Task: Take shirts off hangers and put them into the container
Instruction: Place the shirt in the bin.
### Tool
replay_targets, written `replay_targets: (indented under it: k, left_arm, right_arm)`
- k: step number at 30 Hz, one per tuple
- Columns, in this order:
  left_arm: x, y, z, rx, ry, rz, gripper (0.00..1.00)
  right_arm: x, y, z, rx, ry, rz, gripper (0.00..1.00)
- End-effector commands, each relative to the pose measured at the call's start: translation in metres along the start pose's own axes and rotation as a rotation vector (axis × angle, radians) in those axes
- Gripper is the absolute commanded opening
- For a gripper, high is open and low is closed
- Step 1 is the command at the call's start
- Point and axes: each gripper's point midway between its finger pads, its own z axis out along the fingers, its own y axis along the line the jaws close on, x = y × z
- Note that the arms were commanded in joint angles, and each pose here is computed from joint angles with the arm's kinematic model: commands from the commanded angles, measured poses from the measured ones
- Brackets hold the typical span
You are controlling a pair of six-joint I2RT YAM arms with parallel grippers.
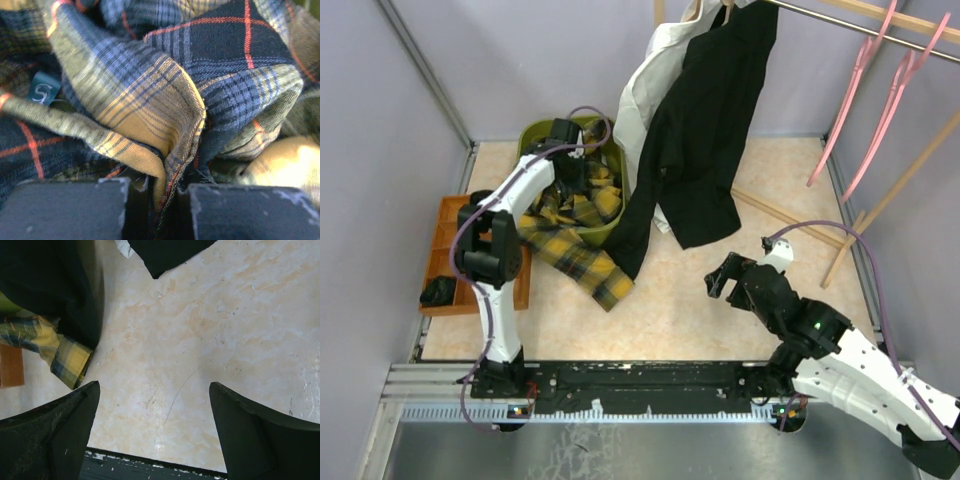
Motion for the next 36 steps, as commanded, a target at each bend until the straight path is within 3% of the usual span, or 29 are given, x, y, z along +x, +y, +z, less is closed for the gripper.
replay_targets:
  k: [1, 5, 8, 11, 14, 17, 21, 24, 28, 36]
  left_arm:
    - [0.058, -0.014, 0.034, 0.064, 0.287, 0.018, 0.03]
    - [0.095, -0.03, 0.05, 0.174, 0.418, 0.043, 0.12]
    - [0.091, -0.027, 0.045, 0.155, 0.383, 0.025, 0.18]
    - [0.063, -0.027, 0.022, 0.147, 0.279, 0.015, 0.26]
    - [0.018, -0.029, -0.02, 0.159, 0.116, 0.012, 0.5]
    - [-0.024, -0.032, -0.072, 0.189, -0.058, 0.013, 0.65]
    - [-0.052, -0.033, -0.124, 0.228, -0.218, 0.013, 0.8]
    - [-0.051, -0.03, -0.151, 0.236, -0.264, -0.006, 0.87]
    - [-0.035, -0.029, -0.19, 0.282, -0.338, -0.054, 0.88]
    - [0.037, -0.01, -0.23, 0.308, -0.437, -0.237, 0.96]
  right_arm:
    - [-0.008, 0.008, 0.001, -0.024, -0.032, 0.011, 0.91]
    - [-0.008, 0.009, 0.0, -0.028, -0.03, 0.012, 0.91]
    - [-0.006, 0.008, 0.0, -0.029, -0.024, 0.01, 0.91]
    - [-0.005, 0.008, 0.0, -0.03, -0.022, 0.009, 0.91]
    - [-0.006, 0.008, 0.0, -0.03, -0.024, 0.01, 0.92]
    - [-0.007, 0.009, 0.001, -0.032, -0.028, 0.012, 0.92]
    - [-0.006, 0.011, 0.002, -0.038, -0.025, 0.012, 0.92]
    - [-0.005, 0.013, 0.004, -0.042, -0.018, 0.01, 0.92]
    - [-0.003, 0.017, 0.005, -0.052, -0.007, 0.01, 0.93]
    - [0.0, 0.019, 0.01, -0.063, -0.003, 0.008, 0.93]
